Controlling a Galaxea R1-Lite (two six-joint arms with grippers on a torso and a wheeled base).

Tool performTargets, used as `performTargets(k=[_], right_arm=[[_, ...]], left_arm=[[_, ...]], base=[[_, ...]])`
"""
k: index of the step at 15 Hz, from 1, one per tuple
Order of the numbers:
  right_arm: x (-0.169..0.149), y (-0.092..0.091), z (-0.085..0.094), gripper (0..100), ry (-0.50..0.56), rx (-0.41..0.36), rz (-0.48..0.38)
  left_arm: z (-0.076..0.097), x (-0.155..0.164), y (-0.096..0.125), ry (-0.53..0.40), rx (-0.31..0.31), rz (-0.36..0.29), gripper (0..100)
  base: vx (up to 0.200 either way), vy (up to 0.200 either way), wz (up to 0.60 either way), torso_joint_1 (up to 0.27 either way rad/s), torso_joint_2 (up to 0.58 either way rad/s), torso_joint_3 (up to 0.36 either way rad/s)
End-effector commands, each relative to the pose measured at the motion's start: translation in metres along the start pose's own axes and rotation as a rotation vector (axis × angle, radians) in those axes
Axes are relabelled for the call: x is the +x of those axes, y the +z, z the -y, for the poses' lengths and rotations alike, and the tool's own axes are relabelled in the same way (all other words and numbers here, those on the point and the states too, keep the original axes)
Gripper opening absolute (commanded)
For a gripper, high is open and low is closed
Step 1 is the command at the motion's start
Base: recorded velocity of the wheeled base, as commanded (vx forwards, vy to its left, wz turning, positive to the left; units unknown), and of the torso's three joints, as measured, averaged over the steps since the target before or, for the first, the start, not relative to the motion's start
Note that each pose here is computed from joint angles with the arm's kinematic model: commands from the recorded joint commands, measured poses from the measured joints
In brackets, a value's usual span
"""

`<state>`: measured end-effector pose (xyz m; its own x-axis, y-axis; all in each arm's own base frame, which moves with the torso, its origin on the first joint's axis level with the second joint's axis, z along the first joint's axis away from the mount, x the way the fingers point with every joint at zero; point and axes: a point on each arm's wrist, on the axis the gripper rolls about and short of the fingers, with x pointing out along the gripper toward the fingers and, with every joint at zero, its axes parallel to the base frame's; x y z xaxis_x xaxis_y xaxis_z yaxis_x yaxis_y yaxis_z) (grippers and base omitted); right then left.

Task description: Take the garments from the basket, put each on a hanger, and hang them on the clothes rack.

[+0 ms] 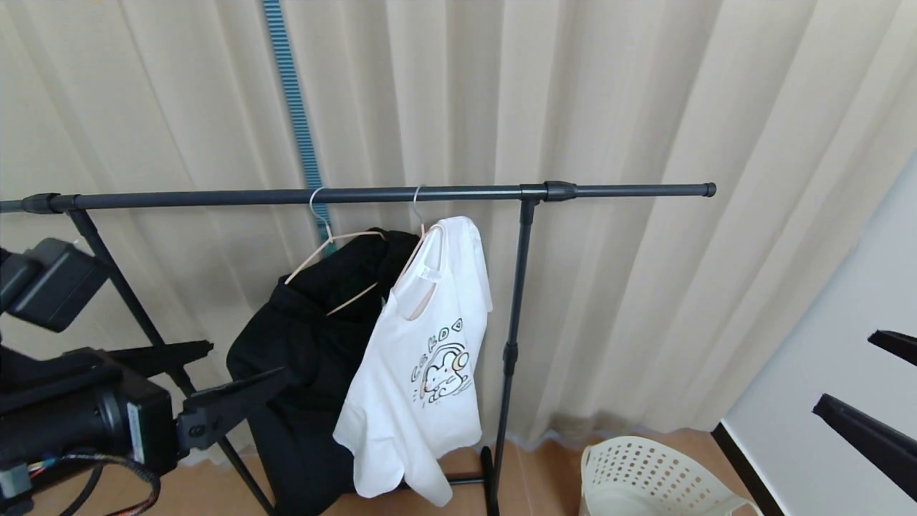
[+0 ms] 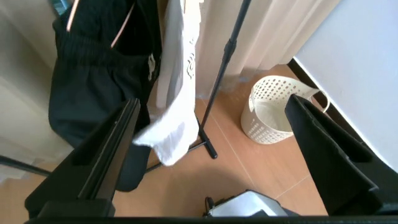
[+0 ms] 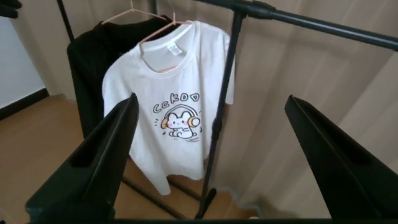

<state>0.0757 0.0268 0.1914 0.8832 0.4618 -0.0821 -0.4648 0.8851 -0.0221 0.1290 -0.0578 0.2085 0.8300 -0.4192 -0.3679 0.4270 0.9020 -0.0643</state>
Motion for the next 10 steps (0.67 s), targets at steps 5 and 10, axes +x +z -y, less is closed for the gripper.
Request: performTargets(k=[5,10], right_arm=[[-0.049,-0.058,-0.008,100,-0.146,0.025,-0.149],[-0.073,-0.112,-0.015,100,-0.179,0.035,-0.202]], left_arm=[[-0.003,-0.056,-0.083,0.052,-0.009,0.044,100],[-0.006,-0.073,-0.144,0.093,-0.016,0.071,100]], base=[[0.000,0.000,0.00,0.000,0.00,0.000],[0.000,0.000,0.00,0.000,0.00,0.000]])
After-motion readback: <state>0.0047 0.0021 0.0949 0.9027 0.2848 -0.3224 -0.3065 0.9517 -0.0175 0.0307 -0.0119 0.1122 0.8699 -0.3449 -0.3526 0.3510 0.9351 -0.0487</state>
